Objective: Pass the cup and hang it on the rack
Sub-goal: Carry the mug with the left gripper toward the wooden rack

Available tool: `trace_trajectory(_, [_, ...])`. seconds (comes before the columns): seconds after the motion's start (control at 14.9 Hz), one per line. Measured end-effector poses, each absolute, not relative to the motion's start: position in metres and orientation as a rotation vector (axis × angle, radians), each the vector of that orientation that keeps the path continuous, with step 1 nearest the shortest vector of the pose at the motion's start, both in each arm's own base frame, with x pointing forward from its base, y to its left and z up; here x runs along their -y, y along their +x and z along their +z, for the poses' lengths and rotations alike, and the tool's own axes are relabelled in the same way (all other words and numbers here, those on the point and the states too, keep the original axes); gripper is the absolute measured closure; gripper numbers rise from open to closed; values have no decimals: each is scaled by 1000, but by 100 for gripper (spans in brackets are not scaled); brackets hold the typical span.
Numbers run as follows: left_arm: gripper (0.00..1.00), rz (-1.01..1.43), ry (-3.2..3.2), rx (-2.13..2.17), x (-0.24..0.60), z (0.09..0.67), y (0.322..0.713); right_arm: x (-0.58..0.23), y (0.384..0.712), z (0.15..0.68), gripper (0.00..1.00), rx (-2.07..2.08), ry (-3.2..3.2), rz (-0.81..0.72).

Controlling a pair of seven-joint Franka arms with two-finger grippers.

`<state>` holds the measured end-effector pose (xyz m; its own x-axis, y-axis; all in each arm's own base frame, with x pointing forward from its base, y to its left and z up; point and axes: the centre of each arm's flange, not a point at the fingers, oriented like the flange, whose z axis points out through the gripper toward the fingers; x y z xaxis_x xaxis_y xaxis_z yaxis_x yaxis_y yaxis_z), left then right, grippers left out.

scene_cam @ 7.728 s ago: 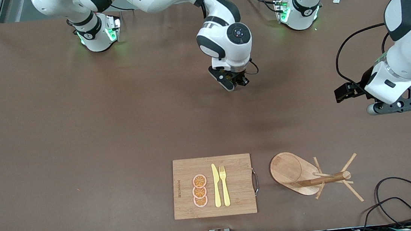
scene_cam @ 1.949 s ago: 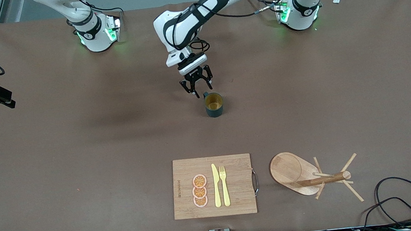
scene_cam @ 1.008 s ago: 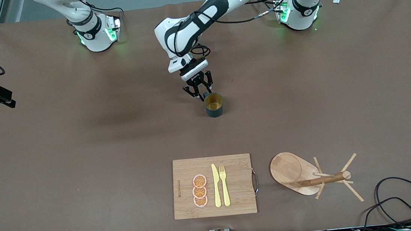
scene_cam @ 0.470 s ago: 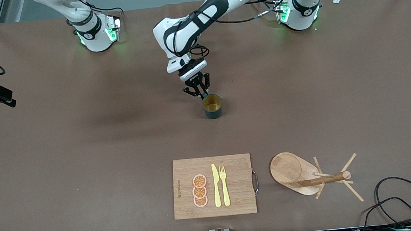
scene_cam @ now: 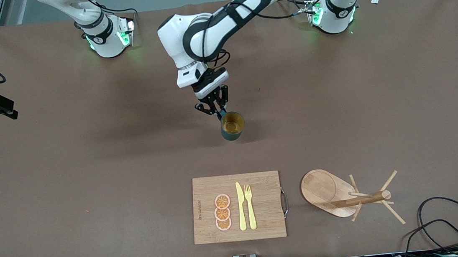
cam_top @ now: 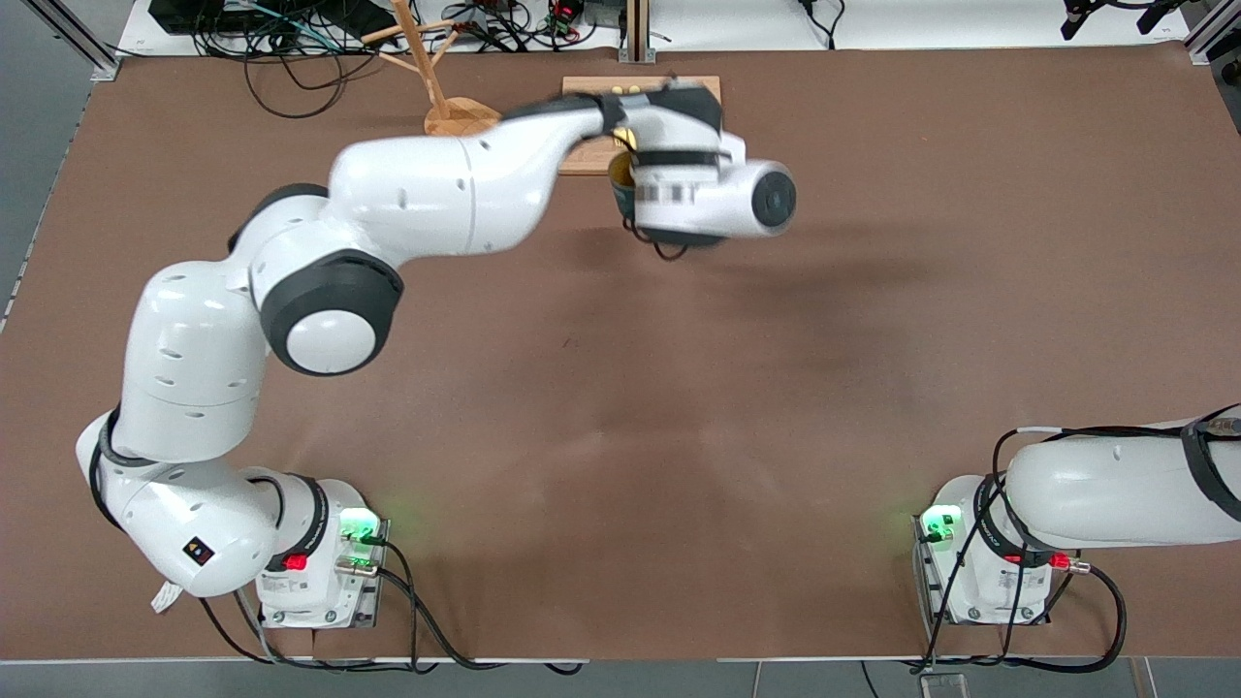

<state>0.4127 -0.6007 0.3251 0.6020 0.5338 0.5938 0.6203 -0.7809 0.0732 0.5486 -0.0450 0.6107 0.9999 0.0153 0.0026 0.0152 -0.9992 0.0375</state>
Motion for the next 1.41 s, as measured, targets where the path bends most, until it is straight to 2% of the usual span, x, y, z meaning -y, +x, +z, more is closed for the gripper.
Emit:
trace_trajectory(0.34, [79,-654,-2830,1168,535,441,495,45,549,611,0,-25,3104,4])
trace_trajectory(0.6, [79,-447,-2959,1330,467,498,552,44,549,611,0,-26,3104,4])
trace_trajectory(1.01, [79,-107,-3118,1525,375,530,619,44,549,611,0,-25,3104,4])
trace_trajectory(1.41, [79,199,-3252,1651,313,537,654,44,549,611,0,-26,3104,4])
